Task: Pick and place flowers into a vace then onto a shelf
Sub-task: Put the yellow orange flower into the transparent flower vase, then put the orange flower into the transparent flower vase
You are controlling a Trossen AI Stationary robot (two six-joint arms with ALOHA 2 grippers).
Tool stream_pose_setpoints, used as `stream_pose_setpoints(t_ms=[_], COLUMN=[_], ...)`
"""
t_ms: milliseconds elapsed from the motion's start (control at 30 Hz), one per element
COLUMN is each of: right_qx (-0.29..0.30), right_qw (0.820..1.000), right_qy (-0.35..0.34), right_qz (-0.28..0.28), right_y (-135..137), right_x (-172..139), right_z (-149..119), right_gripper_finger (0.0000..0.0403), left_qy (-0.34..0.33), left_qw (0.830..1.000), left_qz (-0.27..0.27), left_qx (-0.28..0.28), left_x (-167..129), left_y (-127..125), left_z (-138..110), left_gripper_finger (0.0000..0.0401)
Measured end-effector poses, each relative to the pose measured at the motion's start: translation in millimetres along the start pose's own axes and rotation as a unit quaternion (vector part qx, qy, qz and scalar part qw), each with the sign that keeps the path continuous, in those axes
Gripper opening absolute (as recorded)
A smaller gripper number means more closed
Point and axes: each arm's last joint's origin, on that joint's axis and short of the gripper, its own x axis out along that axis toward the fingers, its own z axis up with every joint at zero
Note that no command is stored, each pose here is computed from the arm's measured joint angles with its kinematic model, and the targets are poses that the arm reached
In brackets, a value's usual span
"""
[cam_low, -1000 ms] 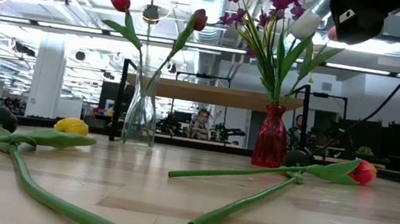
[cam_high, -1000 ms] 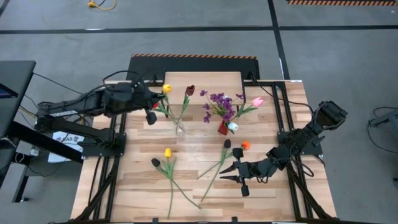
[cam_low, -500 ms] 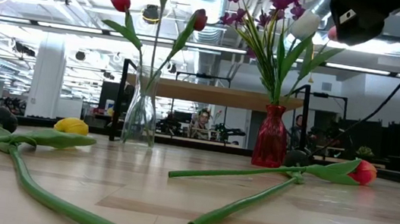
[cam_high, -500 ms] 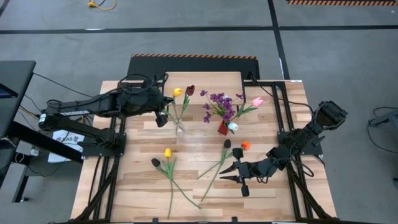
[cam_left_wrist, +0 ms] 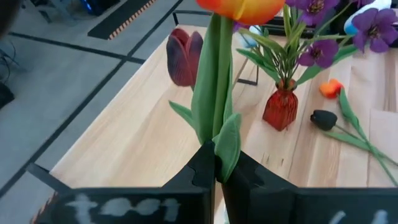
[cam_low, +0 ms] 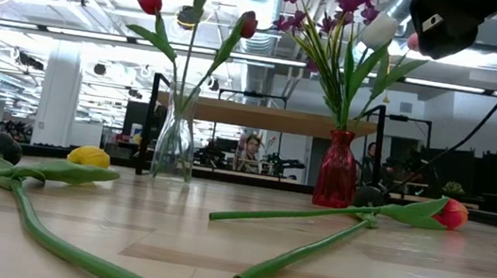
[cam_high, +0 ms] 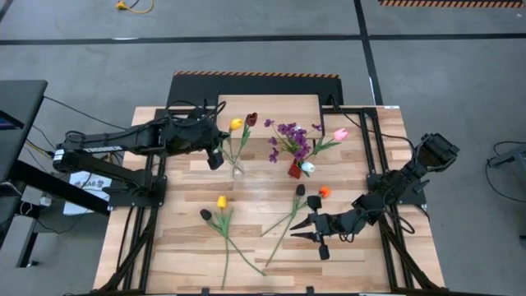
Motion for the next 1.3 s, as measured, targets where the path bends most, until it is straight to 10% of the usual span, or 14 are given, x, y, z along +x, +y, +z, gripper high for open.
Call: stream_pose_setpoints(t_ms=[233, 733, 1300], right_qx=[0.005, 0.023, 0.097], right_qw=[1.000, 1.000, 0.989], right_qy=[0.000, 0.013, 0.110], right_qz=[0.000, -0.002, -0.003], right_y=[0, 0, 10], right_x=[0, 0, -9], right_z=[0, -3, -24], right_gripper_finger=[0.0063, 0.0063, 0.0063], left_qy=[0.025, 0.055, -0.051], left_qw=[1.000, 0.995, 0.972], left_qz=[0.003, -0.073, -0.208], left_qx=[-0.008, -0.038, -0.094], left_x=[0, -1, -66], left_y=[1, -3, -14], left_z=[-5, -9, 13], left_gripper_finger=[0.0025, 0.0205, 0.0220])
